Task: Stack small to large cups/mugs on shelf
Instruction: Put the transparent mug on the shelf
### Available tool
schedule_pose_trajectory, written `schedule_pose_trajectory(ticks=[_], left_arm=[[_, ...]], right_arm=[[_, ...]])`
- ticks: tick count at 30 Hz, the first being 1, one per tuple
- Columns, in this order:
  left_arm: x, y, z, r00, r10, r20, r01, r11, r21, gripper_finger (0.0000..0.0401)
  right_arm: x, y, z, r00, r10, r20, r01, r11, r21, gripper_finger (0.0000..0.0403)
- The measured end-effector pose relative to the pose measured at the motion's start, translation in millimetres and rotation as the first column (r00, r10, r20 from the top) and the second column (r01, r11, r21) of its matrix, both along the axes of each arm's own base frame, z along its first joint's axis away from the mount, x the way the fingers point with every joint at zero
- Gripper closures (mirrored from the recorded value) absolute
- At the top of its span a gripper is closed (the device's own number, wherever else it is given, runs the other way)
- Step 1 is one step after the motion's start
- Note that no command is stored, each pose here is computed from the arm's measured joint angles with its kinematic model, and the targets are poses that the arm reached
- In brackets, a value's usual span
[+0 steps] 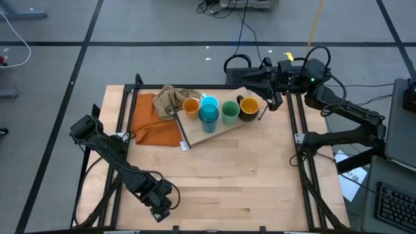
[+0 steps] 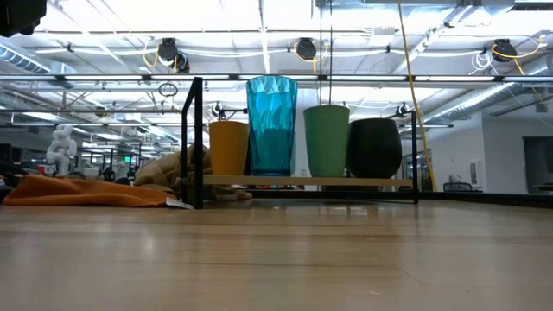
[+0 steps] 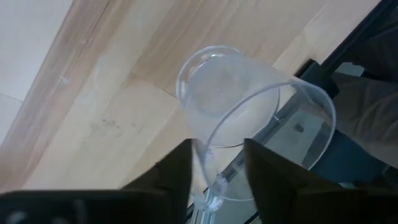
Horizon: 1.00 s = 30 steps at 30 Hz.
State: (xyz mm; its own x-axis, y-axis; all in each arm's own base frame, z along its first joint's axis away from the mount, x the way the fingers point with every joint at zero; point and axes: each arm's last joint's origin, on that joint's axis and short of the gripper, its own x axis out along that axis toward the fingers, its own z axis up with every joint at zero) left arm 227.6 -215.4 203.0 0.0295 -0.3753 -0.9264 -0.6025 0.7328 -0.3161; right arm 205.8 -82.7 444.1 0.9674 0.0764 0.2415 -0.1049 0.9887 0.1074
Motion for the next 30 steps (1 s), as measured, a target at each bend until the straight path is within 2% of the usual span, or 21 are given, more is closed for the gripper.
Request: schedule_pose_trajectory(ticks=[7, 16, 22, 25, 30], left_arm=[[0, 0, 0, 1.000, -0.013, 0.012, 0.013, 1.000, 0.009, 0.0387], [2, 4, 0, 1.000, -0.016, 0.003, 0.016, 1.000, 0.015, 0.0398], [10, 23, 0, 0.998, -0.059, -0.039, 0.059, 0.998, 0.011, 0.0399], [21, 36, 10, 0.995, -0.099, -0.001, 0.099, 0.995, 0.022, 0.0399], [39, 71, 38, 0.980, -0.200, 0.009, 0.198, 0.974, 0.110, 0.0400]], right_arm=[[1, 0, -2, 1.000, 0.002, -0.023, -0.001, 1.000, 0.005, 0.0259], [-2, 2, -2, 0.999, 0.020, -0.035, -0.020, 1.000, 0.004, 0.0259], [-10, 6, -9, 0.991, 0.010, -0.134, -0.011, 1.000, -0.005, 0.0259], [-17, 9, -11, 0.986, 0.003, -0.167, -0.009, 0.999, -0.033, 0.0259], [-31, 17, -9, 0.983, 0.018, -0.185, -0.032, 0.997, -0.074, 0.0259]])
